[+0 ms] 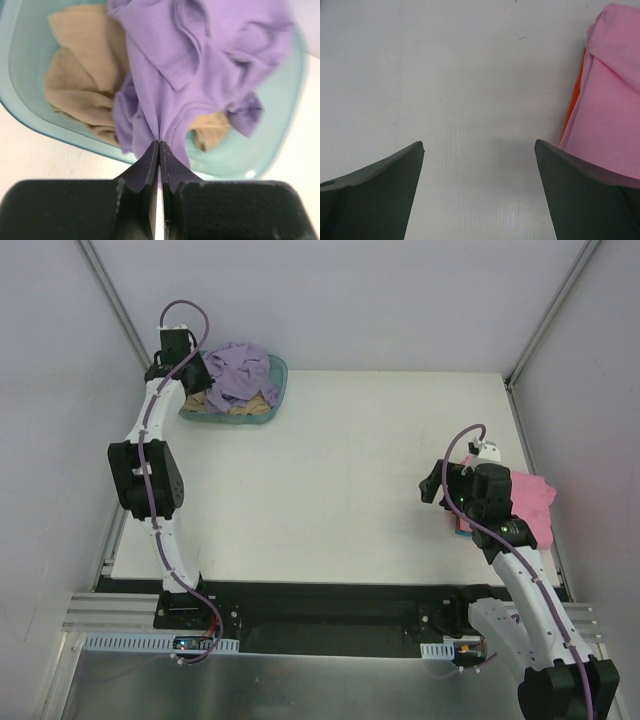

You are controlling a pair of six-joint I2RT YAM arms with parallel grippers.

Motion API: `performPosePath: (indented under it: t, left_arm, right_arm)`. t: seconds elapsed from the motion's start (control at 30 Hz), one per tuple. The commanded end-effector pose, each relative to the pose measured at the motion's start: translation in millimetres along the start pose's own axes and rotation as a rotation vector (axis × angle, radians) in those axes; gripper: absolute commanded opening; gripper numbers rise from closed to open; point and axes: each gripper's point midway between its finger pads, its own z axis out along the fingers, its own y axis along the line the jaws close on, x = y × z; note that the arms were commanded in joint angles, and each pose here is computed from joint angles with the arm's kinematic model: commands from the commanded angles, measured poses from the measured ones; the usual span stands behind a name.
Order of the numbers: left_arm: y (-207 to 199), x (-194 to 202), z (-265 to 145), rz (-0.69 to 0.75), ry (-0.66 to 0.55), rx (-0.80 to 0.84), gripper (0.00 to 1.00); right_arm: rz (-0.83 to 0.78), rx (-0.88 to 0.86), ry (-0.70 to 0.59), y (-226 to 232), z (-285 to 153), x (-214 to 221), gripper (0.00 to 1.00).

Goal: Fold and stack the t-shirts
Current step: Grab crumpled tshirt from bin with the left arm, then move the tshirt to the center of the board

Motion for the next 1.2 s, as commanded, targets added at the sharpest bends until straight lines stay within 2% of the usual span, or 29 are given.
performPosePath:
  t: [0.0,0.13,0.17,0.23,0.27,0.33,0.37,0.53,0.63,0.9,1.03,1.17]
  left_arm:
    - [-66,-54,-100,0.102,-0.216,0.158,0.00]
    - [-102,-61,-160,0.112,-0.311,0.310,0.00]
    - [-117,-66,-194,0.128,-0.358,0.373,0.00]
    - [-134,-67,-228,0.155,-0.402,0.442,0.00]
    - [-145,-74,-267,0.187,-0.473,0.497,0.00]
    - [-169,-66,-310,0.237,-0.511,0.613,0.00]
    - [-176,-68,-348,0.245,-0.567,0.676,0.00]
    - [-203,-36,-445,0.292,-0.602,0.955,0.00]
    - [-209,-18,-465,0.301,-0.566,1.045,0.00]
    - [-231,16,-471,0.278,-0.435,1.191,0.00]
    - [-256,31,-460,0.287,-0.360,1.239,0.00]
    - [-291,69,-446,0.329,-0.269,1.277,0.00]
  right_arm:
    - [-0.011,-0.008,-0.057,3,-7,-14,0.97]
    - [-0.010,-0.013,-0.076,4,-11,-16,0.97]
    - [-0.011,-0.016,-0.083,5,-12,-17,0.97]
    - [-0.008,-0.020,-0.087,5,-13,-18,0.97]
    - [-0.006,-0.022,-0.088,5,-13,-18,0.97]
    - [-0.004,-0.031,-0.091,7,-15,-18,0.97]
    - [-0.005,-0.037,-0.091,8,-15,-18,0.97]
    - [0.002,-0.071,-0.105,14,-17,-19,0.97]
    - [0.006,-0.085,-0.102,17,-18,-19,0.97]
    - [0.003,-0.098,-0.112,19,-22,-20,0.97]
    - [0.003,-0.117,-0.105,23,-23,-20,0.97]
    - [0.003,-0.143,-0.101,28,-24,-20,0.97]
